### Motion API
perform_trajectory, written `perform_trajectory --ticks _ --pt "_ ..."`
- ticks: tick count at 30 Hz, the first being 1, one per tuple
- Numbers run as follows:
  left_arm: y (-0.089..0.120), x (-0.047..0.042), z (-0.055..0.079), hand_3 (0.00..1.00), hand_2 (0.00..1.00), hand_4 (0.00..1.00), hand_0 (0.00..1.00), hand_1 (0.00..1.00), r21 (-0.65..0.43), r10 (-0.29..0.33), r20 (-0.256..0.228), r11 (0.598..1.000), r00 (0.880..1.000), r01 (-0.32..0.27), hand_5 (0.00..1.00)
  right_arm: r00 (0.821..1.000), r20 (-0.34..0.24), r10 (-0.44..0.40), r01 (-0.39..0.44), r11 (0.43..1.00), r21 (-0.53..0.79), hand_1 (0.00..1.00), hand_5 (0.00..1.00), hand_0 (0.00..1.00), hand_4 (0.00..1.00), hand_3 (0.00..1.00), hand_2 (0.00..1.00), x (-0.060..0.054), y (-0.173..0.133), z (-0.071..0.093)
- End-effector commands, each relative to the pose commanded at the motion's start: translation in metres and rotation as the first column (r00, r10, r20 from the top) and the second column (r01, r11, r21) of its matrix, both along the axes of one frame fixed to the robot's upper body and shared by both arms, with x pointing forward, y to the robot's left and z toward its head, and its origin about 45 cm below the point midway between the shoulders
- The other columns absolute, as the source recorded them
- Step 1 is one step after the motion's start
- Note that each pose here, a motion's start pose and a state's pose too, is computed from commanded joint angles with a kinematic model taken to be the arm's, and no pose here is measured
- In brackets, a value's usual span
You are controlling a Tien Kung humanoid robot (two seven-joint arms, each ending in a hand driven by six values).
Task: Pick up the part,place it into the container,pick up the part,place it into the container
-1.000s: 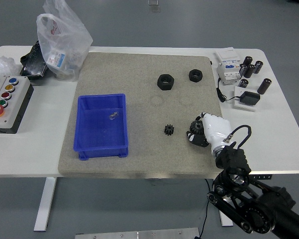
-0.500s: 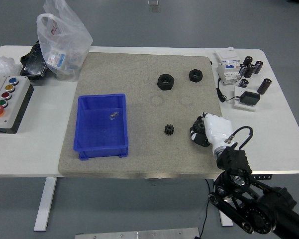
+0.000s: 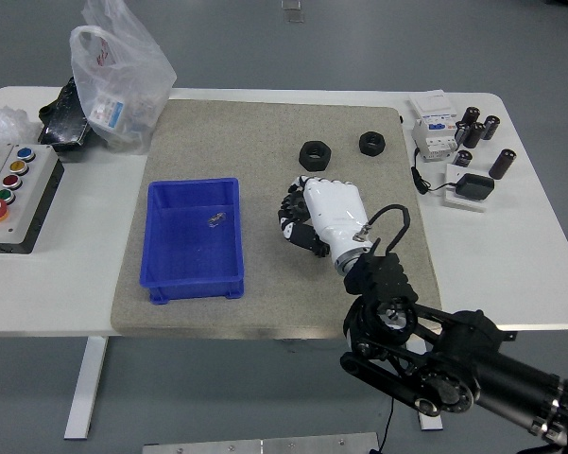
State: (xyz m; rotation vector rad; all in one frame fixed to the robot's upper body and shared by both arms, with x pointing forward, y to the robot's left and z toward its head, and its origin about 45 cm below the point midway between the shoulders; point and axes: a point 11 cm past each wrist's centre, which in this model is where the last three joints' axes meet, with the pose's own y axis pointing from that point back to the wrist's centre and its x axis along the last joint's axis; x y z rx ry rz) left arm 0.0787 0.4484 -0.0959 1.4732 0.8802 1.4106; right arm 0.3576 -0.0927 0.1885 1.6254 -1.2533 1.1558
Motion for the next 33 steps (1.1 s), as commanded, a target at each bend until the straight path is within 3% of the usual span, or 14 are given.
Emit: perform_trajectory --ticks 8,13,14,19,20,25,26,31,32,33 --pt "0.002 -0.0025 0.000 0.610 0.485 0.545 0.595 0.467 0.005 0.006 -0.013 1.000 1.000 -0.006 0.551 0.986 0.001 0.166 -0.166 0.984 0.066 0.537 0.123 0.326 0.002 0.597 0.557 -0.016 0.059 0.017" --pt "0.003 0.0001 0.002 0.610 0.485 0.545 0.595 0.467 0.008 0.004 -0.009 1.000 1.000 -0.004 0.551 0.972 -0.037 0.233 -0.232 0.972 0.037 0.537 0.123 0.326 0.002 0.597 0.557 -0.028 0.073 0.007" --pt "0.004 0.0004 0.002 0.611 0.485 0.547 0.595 0.468 0.009 0.004 -0.009 1.000 1.000 -0.004 0.552 0.969 -0.049 0.243 -0.242 0.970 0.028 0.573 0.118 0.363 0.002 0.621 0.594 -0.029 0.073 0.003" --pt "0.005 0.0022 0.003 0.611 0.485 0.547 0.595 0.468 0.011 0.002 -0.008 1.000 1.000 -0.002 0.552 0.959 -0.086 0.271 -0.273 0.962 -0.003 0.573 0.118 0.363 0.002 0.621 0.594 -0.031 0.075 -0.005" --pt "0.005 0.0026 0.003 0.610 0.484 0.547 0.596 0.468 0.011 0.002 -0.008 1.000 1.000 -0.002 0.553 0.957 -0.086 0.276 -0.278 0.961 -0.006 0.772 0.127 0.570 0.204 0.755 0.791 -0.031 0.076 -0.005" --pt "0.006 0.0051 0.003 0.610 0.484 0.547 0.596 0.468 0.012 -0.001 -0.004 1.000 1.000 0.001 0.553 0.953 -0.062 0.296 -0.297 0.955 -0.006 0.772 0.127 0.570 0.204 0.755 0.791 -0.030 0.078 -0.001" --pt "0.005 0.0054 0.003 0.609 0.484 0.548 0.595 0.468 0.012 -0.001 -0.004 1.000 1.000 0.001 0.552 0.953 -0.059 0.299 -0.299 0.954 -0.003 0.842 0.113 0.660 0.360 0.878 0.876 -0.030 0.079 0.000" --pt "0.005 0.0052 0.003 0.609 0.484 0.548 0.595 0.468 0.011 -0.002 -0.006 1.000 1.000 0.002 0.552 0.952 -0.061 0.299 -0.299 0.954 0.004 0.842 0.113 0.660 0.360 0.878 0.876 -0.030 0.078 0.000" --pt "0.005 0.0051 0.003 0.609 0.484 0.550 0.595 0.468 0.012 -0.002 -0.006 1.000 1.000 0.002 0.553 0.952 -0.064 0.299 -0.299 0.954 0.003 0.857 0.119 0.672 0.432 0.887 0.881 -0.030 0.078 -0.001" --pt "0.005 0.0052 0.003 0.609 0.484 0.550 0.595 0.468 0.012 -0.002 -0.006 1.000 1.000 0.002 0.553 0.952 -0.067 0.299 -0.299 0.954 0.004 0.857 0.119 0.672 0.432 0.887 0.881 -0.030 0.078 -0.001"
